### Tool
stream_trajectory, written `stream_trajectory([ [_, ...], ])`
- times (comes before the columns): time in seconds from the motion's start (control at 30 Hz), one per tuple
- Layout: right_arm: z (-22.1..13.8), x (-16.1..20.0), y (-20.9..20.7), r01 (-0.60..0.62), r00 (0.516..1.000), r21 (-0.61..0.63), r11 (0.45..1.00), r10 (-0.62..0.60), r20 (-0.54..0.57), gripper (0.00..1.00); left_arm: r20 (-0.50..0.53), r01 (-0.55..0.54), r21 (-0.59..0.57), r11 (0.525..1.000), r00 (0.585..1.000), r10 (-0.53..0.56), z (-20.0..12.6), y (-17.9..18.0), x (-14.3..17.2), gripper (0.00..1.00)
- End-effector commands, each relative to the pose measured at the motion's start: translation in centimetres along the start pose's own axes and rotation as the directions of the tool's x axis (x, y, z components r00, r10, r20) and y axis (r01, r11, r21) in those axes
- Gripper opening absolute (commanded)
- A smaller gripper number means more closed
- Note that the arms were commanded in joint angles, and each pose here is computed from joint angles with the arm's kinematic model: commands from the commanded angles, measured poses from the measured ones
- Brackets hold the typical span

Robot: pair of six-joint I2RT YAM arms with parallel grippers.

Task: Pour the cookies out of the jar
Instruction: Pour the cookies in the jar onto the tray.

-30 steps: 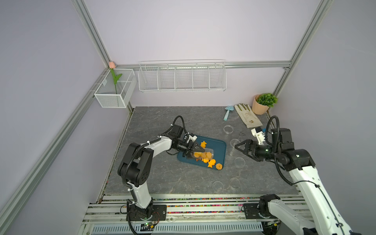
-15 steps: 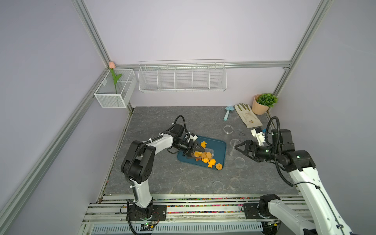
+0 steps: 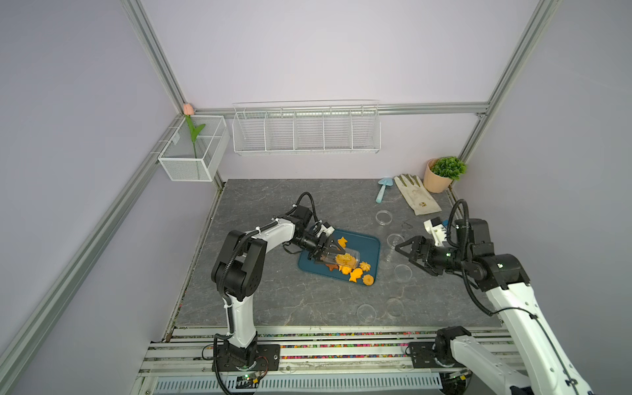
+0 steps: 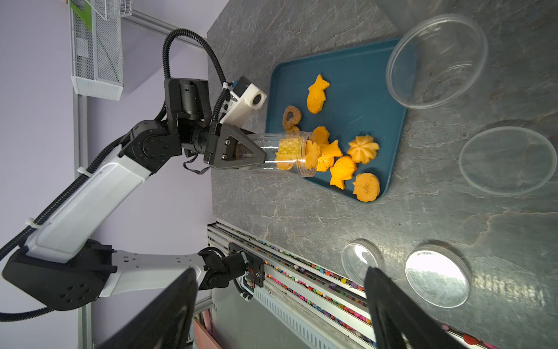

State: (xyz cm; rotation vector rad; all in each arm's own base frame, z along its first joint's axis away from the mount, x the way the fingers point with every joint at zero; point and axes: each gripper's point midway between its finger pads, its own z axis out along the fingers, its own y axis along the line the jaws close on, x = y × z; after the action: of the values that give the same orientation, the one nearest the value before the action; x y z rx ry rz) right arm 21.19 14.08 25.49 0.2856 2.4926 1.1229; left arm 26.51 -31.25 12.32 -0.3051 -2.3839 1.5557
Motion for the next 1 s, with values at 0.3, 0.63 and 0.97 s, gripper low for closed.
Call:
stream_trajectory([
  [0.3, 1.2, -0.6, 2.0, 0.061, 0.998, 0.009, 0.998, -0.061, -0.027, 0.88, -0.005, -0.05, 0.036, 0.998, 0.999, 0.05, -0.4, -1.3, -0.6, 0.7],
  [0.63, 2.2, -1.0, 3.7, 0.095, 0.99, -0.063, 0.993, -0.101, -0.099, 0.88, -0.001, -0.057, 0.003, 0.998, 0.998, 0.057, -0.7, -1.6, -0.6, 0.7],
  [0.97, 1.3, 0.0, 3.5, 0.047, 0.999, -0.048, 0.998, -0.049, -0.025, 0.88, 0.006, -0.093, 0.011, 0.996, 0.996, 0.093, -1.2, -2.6, -0.2, 0.7],
])
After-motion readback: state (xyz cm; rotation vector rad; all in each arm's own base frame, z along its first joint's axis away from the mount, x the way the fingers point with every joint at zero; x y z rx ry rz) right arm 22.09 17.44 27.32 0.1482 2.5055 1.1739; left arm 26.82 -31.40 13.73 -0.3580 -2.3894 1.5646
